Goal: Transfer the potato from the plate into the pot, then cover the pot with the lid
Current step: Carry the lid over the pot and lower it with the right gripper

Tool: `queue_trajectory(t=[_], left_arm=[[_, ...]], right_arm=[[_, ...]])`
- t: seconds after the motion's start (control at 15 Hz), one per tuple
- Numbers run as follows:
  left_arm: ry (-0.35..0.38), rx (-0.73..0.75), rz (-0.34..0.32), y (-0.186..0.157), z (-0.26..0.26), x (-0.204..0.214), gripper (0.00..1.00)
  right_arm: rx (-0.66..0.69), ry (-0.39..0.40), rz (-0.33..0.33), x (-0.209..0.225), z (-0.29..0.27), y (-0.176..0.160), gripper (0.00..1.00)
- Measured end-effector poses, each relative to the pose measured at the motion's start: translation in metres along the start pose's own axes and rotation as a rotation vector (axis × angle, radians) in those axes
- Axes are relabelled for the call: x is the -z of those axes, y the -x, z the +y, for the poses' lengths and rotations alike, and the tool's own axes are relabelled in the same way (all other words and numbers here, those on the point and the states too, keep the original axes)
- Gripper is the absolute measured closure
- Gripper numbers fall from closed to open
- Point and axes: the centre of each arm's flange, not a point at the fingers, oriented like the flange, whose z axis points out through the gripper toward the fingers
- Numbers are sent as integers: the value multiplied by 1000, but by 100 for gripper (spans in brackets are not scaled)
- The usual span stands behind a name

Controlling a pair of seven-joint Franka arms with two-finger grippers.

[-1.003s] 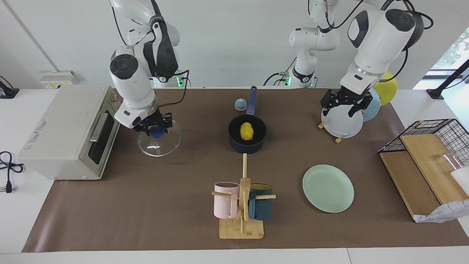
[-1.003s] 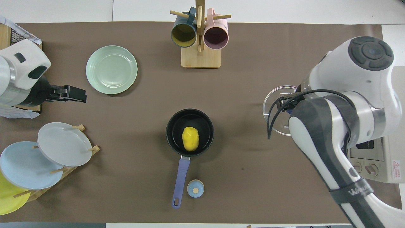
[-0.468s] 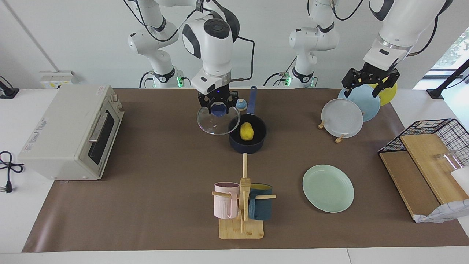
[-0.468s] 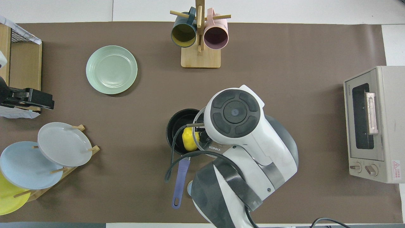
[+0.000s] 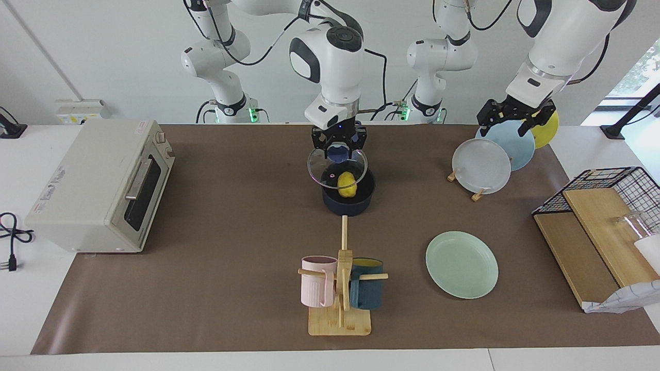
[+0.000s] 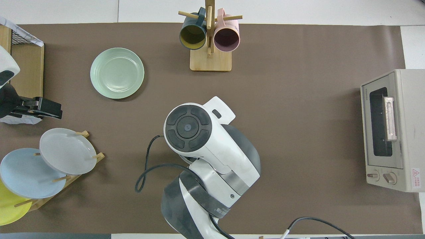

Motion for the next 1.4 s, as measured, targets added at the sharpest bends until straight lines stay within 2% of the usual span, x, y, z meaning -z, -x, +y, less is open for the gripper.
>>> queue_trajectory(t=[0.33, 0.54, 1.4], left_arm=[[39, 8, 21, -1, 2, 5, 0], [43, 18, 38, -3, -3, 8, 0], [44, 23, 39, -3, -6, 8, 0]], right_arm=[[5, 10, 12, -19, -10, -2, 34], [4, 10, 13, -21, -10, -3, 34], [-2, 19, 7, -44, -6, -6, 34]])
